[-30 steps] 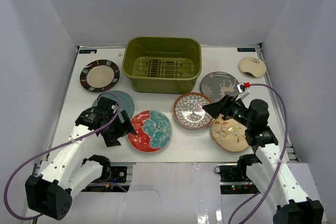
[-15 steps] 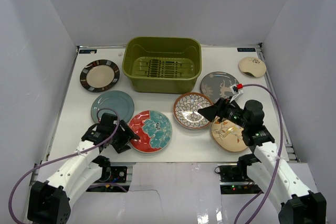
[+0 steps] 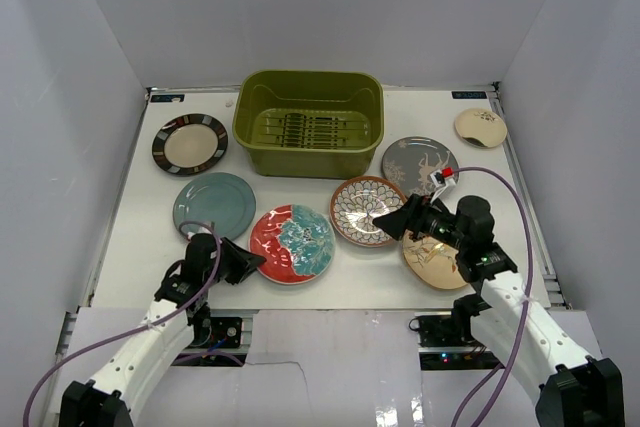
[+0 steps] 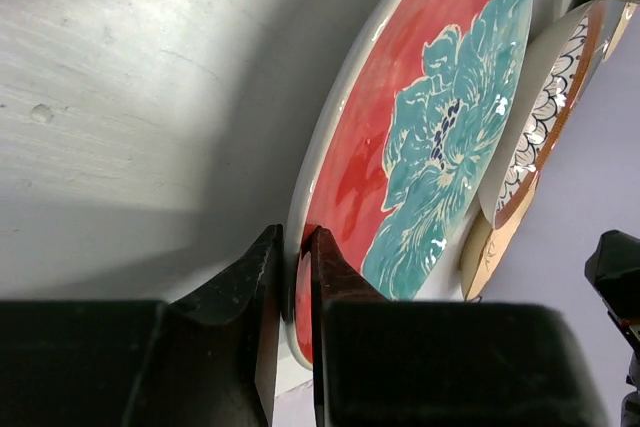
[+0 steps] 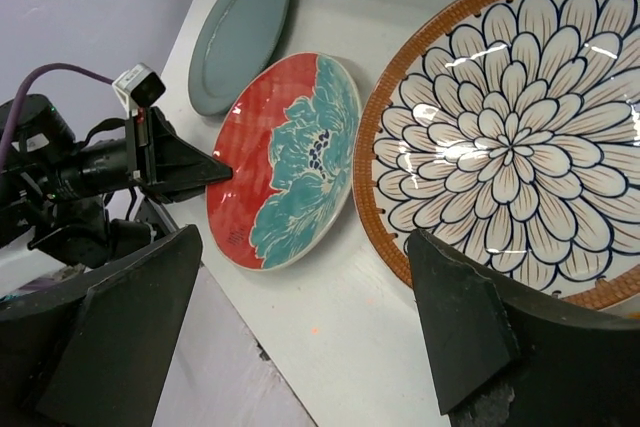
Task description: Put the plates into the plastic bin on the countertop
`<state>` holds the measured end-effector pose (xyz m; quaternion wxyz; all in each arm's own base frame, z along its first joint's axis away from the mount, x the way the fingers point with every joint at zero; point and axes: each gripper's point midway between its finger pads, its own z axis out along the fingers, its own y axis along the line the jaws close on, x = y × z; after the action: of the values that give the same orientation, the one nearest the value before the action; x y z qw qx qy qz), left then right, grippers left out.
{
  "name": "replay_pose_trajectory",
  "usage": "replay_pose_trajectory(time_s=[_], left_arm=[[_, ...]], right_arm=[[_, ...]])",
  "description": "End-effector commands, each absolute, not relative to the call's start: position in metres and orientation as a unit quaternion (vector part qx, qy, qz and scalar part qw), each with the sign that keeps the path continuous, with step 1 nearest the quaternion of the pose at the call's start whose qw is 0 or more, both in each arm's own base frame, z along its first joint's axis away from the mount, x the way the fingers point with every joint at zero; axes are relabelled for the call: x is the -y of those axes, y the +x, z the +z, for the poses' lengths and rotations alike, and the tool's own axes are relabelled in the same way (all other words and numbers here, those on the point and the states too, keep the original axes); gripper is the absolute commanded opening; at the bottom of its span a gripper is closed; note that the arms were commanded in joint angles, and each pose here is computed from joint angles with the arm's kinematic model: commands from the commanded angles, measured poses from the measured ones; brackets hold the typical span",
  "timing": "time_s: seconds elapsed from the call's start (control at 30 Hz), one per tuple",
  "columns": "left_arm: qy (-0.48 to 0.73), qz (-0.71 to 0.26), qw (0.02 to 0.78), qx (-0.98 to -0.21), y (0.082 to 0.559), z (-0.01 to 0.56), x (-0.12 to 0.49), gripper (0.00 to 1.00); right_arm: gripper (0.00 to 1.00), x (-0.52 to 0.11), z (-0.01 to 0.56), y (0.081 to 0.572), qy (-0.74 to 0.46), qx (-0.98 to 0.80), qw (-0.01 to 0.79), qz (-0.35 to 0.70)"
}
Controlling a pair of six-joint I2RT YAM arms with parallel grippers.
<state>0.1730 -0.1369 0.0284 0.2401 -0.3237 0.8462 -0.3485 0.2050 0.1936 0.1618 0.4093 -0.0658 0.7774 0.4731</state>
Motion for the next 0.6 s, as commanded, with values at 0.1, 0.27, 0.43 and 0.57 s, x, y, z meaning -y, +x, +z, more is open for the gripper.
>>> replay_pose_trajectory(time_s=[0.1, 0.27, 0.43, 0.57], left_arm=[[-0.336, -0.332, 0.211, -0.856, 0.152, 0.008, 0.132, 0.00], [-0.286, -0.378, 0.257, -0.842, 0.166, 0.070, 0.144, 0.00], [-0.230, -0.401, 0.331, -0.823, 0.170, 0.147, 0.141, 0.00], [-0.191, -0.435, 0.361, -0.802, 0.165, 0.192, 0.147, 0.00]], right_arm=[[0.92, -0.178, 0.149, 0.221, -0.048, -0.803, 0.433, 0.408], [0.81, -0.151, 0.137, 0.252, -0.013, -0.833, 0.461, 0.307], [0.61, -0.133, 0.129, 0.286, -0.008, -0.857, 0.464, 0.223], [0.63, -0.124, 0.122, 0.300, -0.017, -0.876, 0.447, 0.180]])
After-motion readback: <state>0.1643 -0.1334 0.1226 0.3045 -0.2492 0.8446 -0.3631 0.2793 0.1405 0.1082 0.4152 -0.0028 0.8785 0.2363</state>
